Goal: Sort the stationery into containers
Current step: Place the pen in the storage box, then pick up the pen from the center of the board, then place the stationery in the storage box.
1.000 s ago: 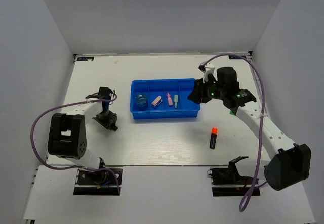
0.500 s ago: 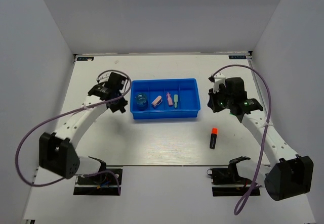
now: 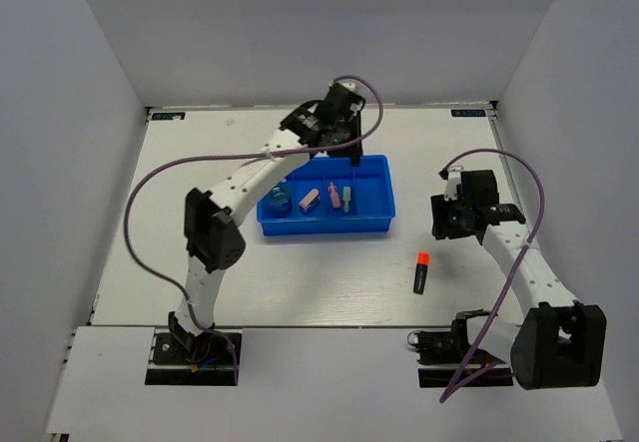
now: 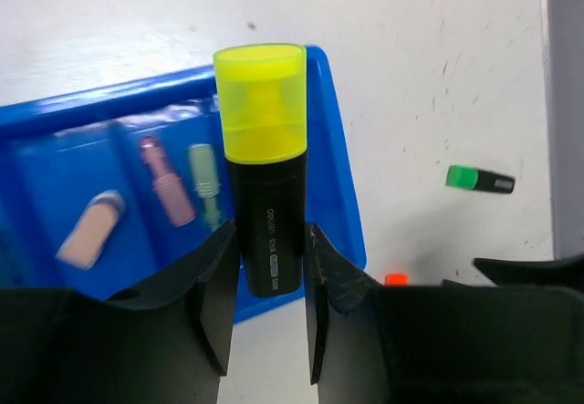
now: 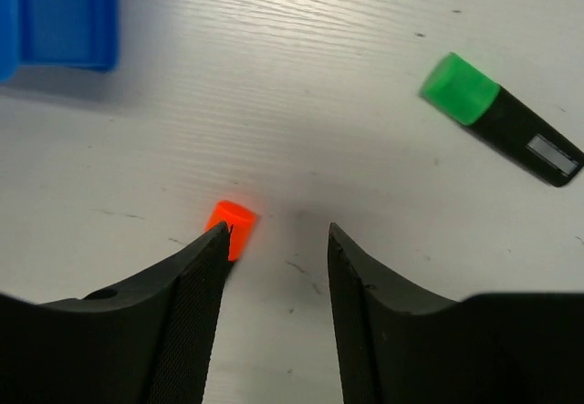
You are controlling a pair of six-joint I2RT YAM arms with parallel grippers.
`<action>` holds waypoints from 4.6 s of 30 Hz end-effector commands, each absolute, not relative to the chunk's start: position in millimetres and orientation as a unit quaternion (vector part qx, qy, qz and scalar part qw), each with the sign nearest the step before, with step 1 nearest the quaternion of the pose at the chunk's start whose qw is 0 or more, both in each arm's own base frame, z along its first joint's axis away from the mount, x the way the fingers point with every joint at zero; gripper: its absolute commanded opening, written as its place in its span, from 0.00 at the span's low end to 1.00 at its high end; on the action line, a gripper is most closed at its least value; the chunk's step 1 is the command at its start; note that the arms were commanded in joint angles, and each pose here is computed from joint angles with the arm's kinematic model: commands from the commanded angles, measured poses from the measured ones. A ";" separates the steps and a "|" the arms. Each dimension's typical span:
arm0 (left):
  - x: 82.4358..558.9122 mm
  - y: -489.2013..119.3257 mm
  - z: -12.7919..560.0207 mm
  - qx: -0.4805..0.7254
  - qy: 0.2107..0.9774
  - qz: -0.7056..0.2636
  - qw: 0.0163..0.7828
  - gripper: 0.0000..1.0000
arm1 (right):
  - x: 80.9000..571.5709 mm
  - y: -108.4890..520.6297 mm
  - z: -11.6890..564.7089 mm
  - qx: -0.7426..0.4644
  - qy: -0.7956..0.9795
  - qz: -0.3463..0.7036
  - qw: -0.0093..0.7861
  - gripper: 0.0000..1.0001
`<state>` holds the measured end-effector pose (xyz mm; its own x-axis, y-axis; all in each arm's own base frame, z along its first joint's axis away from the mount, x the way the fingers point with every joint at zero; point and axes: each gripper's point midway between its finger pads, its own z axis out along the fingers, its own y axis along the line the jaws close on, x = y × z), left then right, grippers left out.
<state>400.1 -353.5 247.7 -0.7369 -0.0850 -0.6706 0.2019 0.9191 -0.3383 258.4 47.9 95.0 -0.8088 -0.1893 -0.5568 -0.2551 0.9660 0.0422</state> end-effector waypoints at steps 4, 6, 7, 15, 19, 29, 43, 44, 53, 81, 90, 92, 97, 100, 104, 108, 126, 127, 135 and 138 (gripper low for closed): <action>406.3 -385.2 192.3 0.047 0.926 -0.231 0.296 0.08 | 259.4 16.7 99.6 -0.082 0.946 0.027 0.313 0.54; 398.3 -398.7 174.4 0.051 0.926 -0.259 0.271 0.06 | 259.4 6.6 98.3 -0.059 0.947 0.027 0.314 0.54; 394.6 -402.9 168.6 0.055 0.926 -0.263 0.264 0.06 | 257.9 5.5 95.5 -0.056 0.948 0.029 0.311 0.54; 381.1 -416.7 142.1 0.056 0.926 -0.289 0.237 0.06 | 255.4 -9.9 78.0 -0.018 0.955 0.044 0.293 0.58; 378.3 -422.4 134.6 0.051 0.927 -0.295 0.225 0.09 | 258.2 -23.6 72.4 -0.015 0.955 0.025 0.296 0.70; 380.9 -432.8 126.3 0.036 0.927 -0.303 0.217 0.50 | 273.7 -65.9 68.7 -0.043 0.954 -0.021 0.297 0.80; 350.0 -426.6 197.0 0.101 0.908 -0.312 0.260 0.16 | 323.2 -89.6 96.4 -0.267 0.884 0.006 0.384 0.84; 343.2 -422.4 202.1 0.108 0.909 -0.307 0.261 0.20 | 324.2 -92.2 98.2 -0.310 0.869 0.003 0.385 0.86; 235.1 -342.2 228.0 0.203 0.897 -0.256 0.298 0.75 | 303.3 -58.9 105.1 -0.602 0.669 0.183 0.395 0.81; 152.7 -198.0 161.4 0.124 0.922 -0.191 0.312 0.78 | 304.7 -63.9 -7.2 -0.682 0.674 0.176 0.223 0.60; 144.8 -212.4 146.0 0.140 0.924 -0.195 0.296 0.78 | 272.5 -41.1 -1.5 -0.682 0.674 0.179 0.219 0.05; 145.9 -218.5 143.4 0.148 0.925 -0.188 0.295 0.78 | 273.1 -34.3 16.4 -0.658 0.695 0.178 0.229 0.00; 147.9 -229.1 144.9 0.159 0.923 -0.182 0.299 0.78 | 281.5 17.7 86.3 -0.600 0.699 0.220 0.320 0.00; 149.1 -233.3 147.0 0.159 0.921 -0.187 0.303 0.78 | 288.0 50.1 128.5 -0.523 0.730 0.260 0.356 0.00; 148.5 -244.2 146.6 0.161 0.916 -0.199 0.308 0.78 | 315.3 83.3 166.6 -0.411 0.778 0.293 0.373 0.00; 147.2 -256.4 142.2 0.173 0.915 -0.199 0.307 0.77 | 326.5 140.7 188.8 -0.264 0.823 0.381 0.328 0.00; 145.2 -301.1 161.3 0.222 0.889 -0.211 0.341 0.65 | 428.9 219.4 148.6 -0.103 0.922 0.235 0.289 0.16; 146.4 -309.6 166.2 0.227 0.886 -0.216 0.341 0.65 | 426.0 221.1 146.7 -0.109 0.924 0.232 0.285 0.33; 153.9 -365.9 176.5 0.265 0.865 -0.255 0.342 0.58 | 406.5 210.4 166.4 -0.142 0.912 0.224 0.312 0.58; 154.3 -395.6 181.7 0.274 0.854 -0.277 0.345 0.35 | 396.2 195.3 189.6 -0.160 0.902 0.205 0.343 0.41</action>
<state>155.4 -359.6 154.6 -0.6552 0.3094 -0.6892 0.6015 0.7657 -0.2280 402.8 210.1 142.2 -0.8024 -0.1316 -0.5821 -0.3809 0.8638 0.3298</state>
